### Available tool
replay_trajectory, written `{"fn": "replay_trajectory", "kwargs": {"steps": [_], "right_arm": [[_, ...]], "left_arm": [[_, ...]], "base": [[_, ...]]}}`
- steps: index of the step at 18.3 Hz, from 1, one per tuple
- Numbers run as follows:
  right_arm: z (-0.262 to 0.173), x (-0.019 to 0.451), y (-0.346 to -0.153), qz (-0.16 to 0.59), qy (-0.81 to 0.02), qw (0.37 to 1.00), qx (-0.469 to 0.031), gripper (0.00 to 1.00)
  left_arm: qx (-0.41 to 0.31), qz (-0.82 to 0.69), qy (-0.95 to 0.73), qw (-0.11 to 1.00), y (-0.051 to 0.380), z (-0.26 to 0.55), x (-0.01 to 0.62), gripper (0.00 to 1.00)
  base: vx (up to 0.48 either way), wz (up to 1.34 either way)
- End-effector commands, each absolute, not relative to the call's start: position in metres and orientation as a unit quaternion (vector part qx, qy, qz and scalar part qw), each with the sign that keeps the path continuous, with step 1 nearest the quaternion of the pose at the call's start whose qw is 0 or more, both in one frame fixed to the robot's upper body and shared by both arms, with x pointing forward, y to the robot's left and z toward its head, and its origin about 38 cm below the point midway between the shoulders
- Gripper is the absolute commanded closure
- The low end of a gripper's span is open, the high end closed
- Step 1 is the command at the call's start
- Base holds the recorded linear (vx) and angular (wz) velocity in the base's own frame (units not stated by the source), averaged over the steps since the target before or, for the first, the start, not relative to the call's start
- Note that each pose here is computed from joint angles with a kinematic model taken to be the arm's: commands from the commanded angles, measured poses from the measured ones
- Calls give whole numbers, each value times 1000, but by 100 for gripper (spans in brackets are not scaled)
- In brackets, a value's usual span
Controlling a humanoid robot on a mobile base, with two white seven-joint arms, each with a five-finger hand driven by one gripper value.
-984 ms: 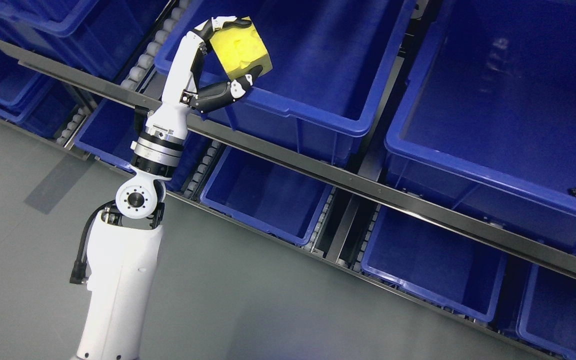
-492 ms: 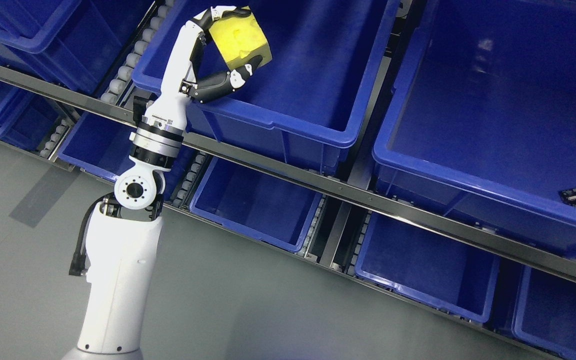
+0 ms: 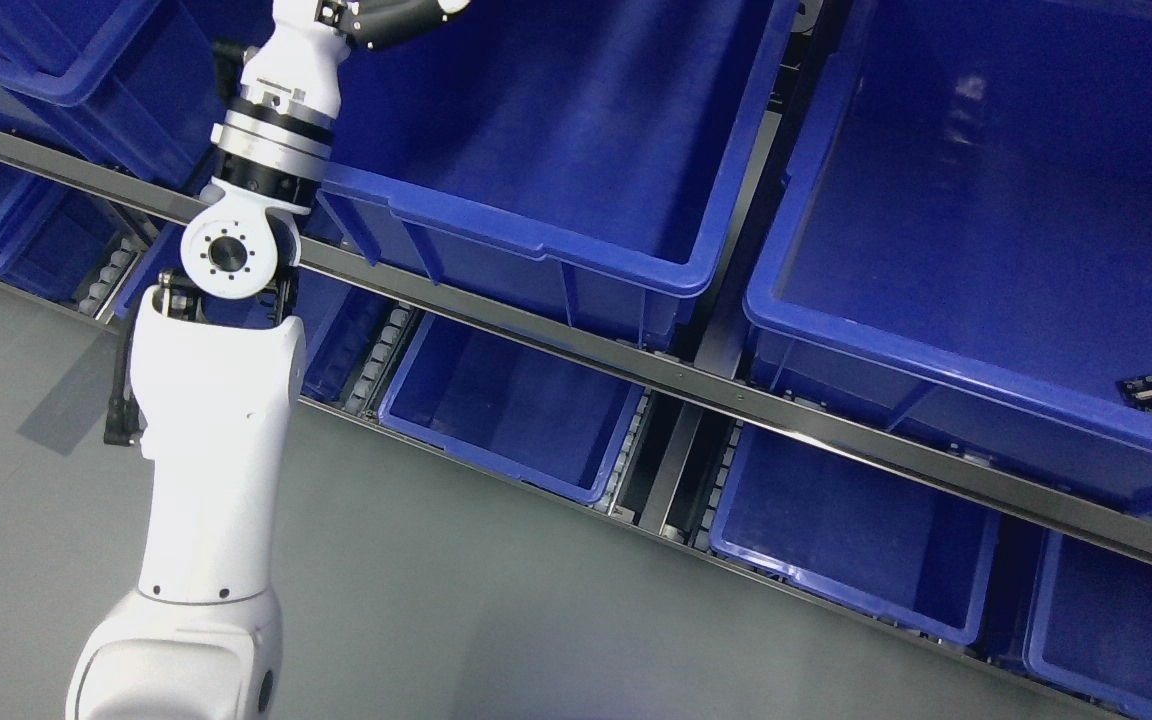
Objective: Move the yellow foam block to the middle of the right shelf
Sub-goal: 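Extend the left hand over the middle blue bin and release the cube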
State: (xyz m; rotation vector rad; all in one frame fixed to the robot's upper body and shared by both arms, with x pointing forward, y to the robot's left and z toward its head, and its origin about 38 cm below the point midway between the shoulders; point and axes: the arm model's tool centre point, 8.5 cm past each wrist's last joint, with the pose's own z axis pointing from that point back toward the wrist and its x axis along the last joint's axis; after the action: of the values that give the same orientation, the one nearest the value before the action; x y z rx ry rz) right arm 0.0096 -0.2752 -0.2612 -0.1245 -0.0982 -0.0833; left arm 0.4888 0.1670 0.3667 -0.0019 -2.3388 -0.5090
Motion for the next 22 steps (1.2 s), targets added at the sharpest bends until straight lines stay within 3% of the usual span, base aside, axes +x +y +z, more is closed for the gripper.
{"fn": "replay_trajectory", "kwargs": {"steps": [1, 8, 14, 18, 22], "right_arm": [[-260, 15, -287, -39, -57, 995, -71, 0], [-260, 15, -287, -39, -57, 995, -71, 0], [-260, 15, -287, -39, -57, 995, -71, 0], [-260, 15, -287, -39, -57, 995, -71, 0], [-260, 15, -287, -39, -57, 995, -71, 0]], "left_arm": [[13, -154, -892, 425, 196, 398, 519, 100], [-61, -74, -850, 518, 202, 391, 546, 100], [-122, -172, -823, 527, 131, 371, 541, 100], [-120, -168, -813, 545, 132, 356, 546, 99], [-111, -159, -805, 560, 135, 345, 551, 75]], "base": [[0, 0], [4, 0], [12, -17], [0, 0], [0, 0]]}}
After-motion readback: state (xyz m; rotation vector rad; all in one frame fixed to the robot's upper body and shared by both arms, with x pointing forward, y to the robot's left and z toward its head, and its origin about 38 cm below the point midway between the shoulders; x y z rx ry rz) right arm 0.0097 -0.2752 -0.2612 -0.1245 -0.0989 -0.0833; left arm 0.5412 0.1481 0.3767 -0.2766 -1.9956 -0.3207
